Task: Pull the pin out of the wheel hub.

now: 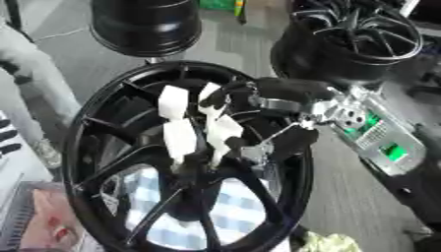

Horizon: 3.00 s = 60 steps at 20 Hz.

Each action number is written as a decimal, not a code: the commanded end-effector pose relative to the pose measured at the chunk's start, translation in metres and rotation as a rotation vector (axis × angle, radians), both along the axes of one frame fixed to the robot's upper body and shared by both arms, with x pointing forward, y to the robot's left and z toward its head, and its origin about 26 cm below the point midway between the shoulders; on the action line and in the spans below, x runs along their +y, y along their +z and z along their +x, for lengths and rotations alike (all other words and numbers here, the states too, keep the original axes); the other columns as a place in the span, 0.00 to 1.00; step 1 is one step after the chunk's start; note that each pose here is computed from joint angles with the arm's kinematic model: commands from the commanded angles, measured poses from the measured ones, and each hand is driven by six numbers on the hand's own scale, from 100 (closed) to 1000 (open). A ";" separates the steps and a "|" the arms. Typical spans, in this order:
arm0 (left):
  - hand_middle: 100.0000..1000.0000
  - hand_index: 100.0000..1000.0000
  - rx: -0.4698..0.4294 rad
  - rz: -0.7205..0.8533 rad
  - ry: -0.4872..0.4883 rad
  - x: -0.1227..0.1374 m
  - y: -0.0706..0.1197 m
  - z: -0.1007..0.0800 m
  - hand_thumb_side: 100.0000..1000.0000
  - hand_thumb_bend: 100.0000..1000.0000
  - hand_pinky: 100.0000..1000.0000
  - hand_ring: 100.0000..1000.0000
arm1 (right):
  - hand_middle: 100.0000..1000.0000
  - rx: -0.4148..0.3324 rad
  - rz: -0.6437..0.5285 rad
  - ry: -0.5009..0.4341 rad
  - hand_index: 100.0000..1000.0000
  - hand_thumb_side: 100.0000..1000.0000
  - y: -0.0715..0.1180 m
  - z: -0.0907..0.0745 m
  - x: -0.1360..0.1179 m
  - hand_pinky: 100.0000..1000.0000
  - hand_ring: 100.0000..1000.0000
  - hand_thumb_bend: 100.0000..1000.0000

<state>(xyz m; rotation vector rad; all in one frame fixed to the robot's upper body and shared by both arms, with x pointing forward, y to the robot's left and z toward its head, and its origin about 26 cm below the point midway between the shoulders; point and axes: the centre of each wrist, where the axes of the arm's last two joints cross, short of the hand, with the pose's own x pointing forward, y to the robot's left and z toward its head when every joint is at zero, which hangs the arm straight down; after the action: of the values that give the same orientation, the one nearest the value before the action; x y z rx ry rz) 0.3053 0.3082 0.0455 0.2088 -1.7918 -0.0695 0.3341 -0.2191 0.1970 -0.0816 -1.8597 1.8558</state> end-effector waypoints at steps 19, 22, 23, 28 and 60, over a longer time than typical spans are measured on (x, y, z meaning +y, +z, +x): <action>0.76 0.85 -0.030 0.021 -0.010 0.002 0.010 0.003 0.83 0.00 0.71 0.78 | 0.86 0.007 -0.051 -0.058 0.94 0.51 -0.006 0.011 -0.001 0.79 0.85 0.00; 0.76 0.85 -0.029 0.020 -0.009 0.002 0.010 0.003 0.83 0.00 0.71 0.78 | 0.86 0.014 -0.060 -0.065 0.93 0.52 -0.009 0.012 -0.002 0.79 0.85 0.00; 0.77 0.85 -0.029 0.020 -0.009 0.002 0.010 0.003 0.83 0.00 0.71 0.78 | 0.86 0.016 -0.063 -0.067 0.93 0.52 -0.009 0.012 -0.002 0.79 0.85 0.00; 0.77 0.85 -0.028 0.019 -0.010 0.002 0.010 0.003 0.83 0.00 0.71 0.78 | 0.85 0.018 -0.068 -0.072 0.93 0.52 -0.011 0.013 -0.002 0.78 0.84 0.00; 0.77 0.85 -0.029 0.018 -0.015 0.001 0.010 0.003 0.83 0.00 0.71 0.79 | 0.81 0.028 -0.156 -0.060 0.88 0.47 -0.027 0.014 0.000 0.66 0.73 0.00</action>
<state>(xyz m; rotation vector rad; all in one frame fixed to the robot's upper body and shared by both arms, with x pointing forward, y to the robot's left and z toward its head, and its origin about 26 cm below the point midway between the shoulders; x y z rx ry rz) 0.3056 0.3080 0.0459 0.2052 -1.7927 -0.0736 0.3480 -0.2138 0.1676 -0.1286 -1.6950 1.9250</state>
